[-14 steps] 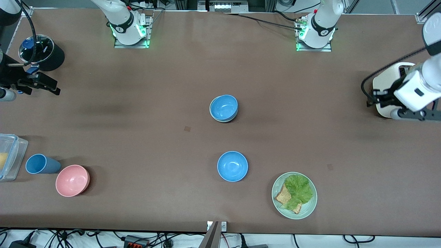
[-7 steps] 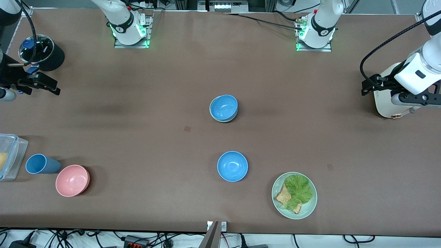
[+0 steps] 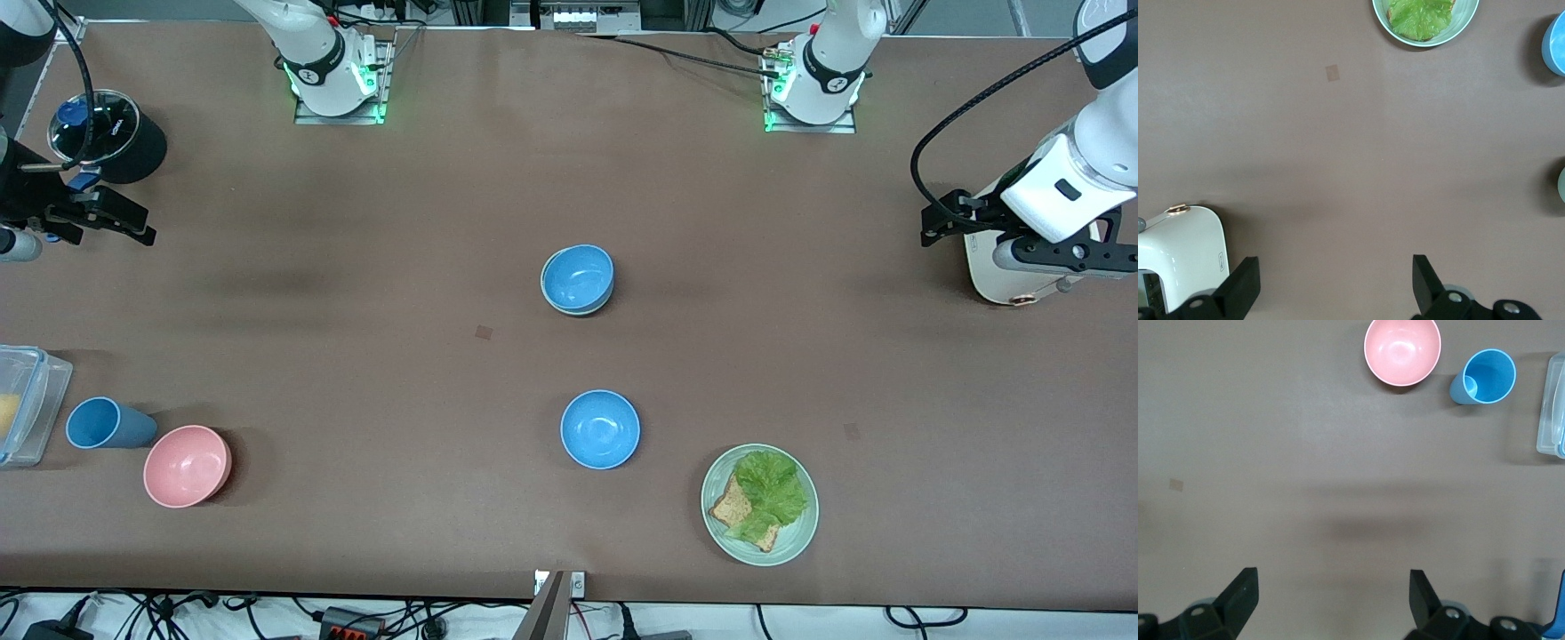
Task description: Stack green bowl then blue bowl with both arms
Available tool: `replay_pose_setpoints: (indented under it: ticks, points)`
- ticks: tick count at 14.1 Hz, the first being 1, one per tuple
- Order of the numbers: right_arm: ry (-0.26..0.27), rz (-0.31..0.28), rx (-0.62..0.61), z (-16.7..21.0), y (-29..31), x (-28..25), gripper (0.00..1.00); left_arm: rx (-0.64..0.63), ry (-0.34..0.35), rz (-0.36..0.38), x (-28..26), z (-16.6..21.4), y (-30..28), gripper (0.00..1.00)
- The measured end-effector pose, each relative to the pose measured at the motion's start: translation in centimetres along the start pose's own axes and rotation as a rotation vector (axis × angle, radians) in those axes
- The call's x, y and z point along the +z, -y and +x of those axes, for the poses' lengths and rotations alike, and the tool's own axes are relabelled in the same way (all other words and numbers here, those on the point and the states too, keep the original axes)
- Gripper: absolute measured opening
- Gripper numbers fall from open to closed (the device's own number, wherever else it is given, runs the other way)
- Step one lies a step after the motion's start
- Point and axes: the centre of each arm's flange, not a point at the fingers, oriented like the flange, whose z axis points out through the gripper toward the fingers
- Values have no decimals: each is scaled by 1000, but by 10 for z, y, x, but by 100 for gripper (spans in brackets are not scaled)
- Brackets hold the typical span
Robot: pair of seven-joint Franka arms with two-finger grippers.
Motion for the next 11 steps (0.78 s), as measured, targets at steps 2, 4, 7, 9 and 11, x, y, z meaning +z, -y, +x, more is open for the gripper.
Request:
replay_pose_setpoints:
  ticks: [2,4,7,9,11]
  points:
    - [0,0,0,0,0,0,100,-3,2,-18,1,1,-1,100]
    - [0,0,0,0,0,0,100,-7,-1,-23,0,2,1,100]
    - [0,0,0,0,0,0,100,-18,-5,-25,-1,8,2,100]
    - [0,0,0,0,0,0,100,-35,1,-26,1,10,3,100]
    - [0,0,0,0,0,0,100,-55,18,-26,3,9,3,100]
